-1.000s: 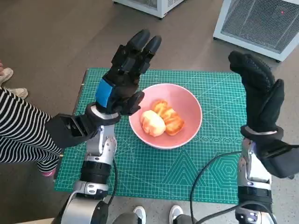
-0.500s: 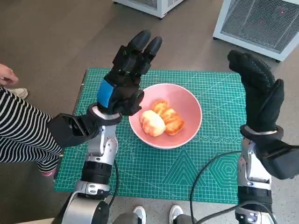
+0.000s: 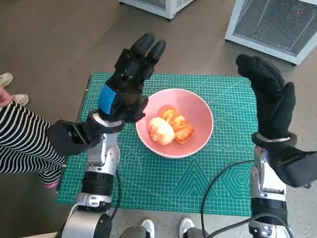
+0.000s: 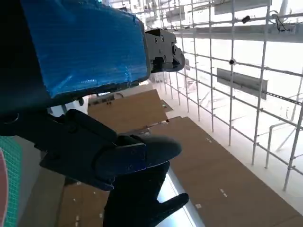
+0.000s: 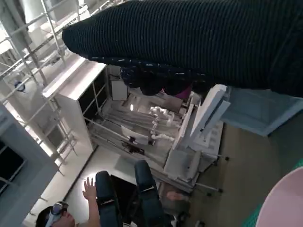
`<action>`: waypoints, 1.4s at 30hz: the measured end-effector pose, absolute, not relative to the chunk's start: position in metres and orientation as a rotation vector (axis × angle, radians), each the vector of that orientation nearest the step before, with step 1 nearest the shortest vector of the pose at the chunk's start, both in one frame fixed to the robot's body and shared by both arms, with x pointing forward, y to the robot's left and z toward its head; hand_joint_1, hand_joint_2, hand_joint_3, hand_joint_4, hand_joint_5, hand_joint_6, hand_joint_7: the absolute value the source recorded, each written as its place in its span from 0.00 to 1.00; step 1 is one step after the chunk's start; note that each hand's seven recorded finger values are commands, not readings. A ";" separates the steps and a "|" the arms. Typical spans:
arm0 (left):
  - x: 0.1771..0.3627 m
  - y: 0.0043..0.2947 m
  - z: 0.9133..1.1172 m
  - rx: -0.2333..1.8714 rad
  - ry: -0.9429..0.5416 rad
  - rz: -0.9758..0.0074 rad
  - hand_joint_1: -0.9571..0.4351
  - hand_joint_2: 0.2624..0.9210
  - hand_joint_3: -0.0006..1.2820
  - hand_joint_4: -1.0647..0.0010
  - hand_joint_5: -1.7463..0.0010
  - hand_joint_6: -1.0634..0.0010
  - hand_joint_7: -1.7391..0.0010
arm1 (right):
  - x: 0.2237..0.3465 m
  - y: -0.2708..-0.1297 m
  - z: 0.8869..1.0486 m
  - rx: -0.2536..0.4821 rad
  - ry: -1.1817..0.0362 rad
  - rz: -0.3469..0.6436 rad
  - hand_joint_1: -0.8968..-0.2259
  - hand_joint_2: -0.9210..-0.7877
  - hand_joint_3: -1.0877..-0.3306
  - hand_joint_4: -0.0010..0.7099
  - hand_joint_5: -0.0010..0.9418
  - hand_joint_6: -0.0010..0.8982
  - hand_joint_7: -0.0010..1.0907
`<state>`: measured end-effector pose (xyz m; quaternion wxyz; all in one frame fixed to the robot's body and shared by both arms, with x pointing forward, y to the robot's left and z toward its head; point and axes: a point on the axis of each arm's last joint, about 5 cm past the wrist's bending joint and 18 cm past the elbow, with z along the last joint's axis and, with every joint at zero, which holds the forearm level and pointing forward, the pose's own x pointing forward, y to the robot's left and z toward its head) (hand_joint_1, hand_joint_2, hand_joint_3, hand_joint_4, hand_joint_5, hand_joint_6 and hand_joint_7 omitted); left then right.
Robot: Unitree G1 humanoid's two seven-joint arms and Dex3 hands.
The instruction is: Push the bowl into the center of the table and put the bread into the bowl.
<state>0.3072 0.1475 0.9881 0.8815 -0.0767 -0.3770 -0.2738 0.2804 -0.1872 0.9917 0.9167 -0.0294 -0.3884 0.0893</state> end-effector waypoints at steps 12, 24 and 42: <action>0.303 0.154 0.987 -0.071 -0.803 -0.520 0.24 0.81 0.52 1.00 0.89 1.00 0.80 | 0.284 -0.183 0.991 -0.057 -0.785 0.210 0.31 0.00 0.48 0.23 0.01 0.03 0.47; 0.302 0.156 0.986 -0.040 -0.799 -0.491 0.25 0.79 0.52 1.00 0.87 1.00 0.78 | 0.286 -0.181 0.992 -0.061 -0.781 0.231 0.31 0.00 0.48 0.23 0.01 0.04 0.47; 0.300 0.156 0.984 -0.027 -0.790 -0.492 0.27 0.78 0.53 1.00 0.87 1.00 0.77 | 0.288 -0.181 0.991 -0.062 -0.773 0.249 0.30 0.00 0.49 0.25 0.01 0.04 0.47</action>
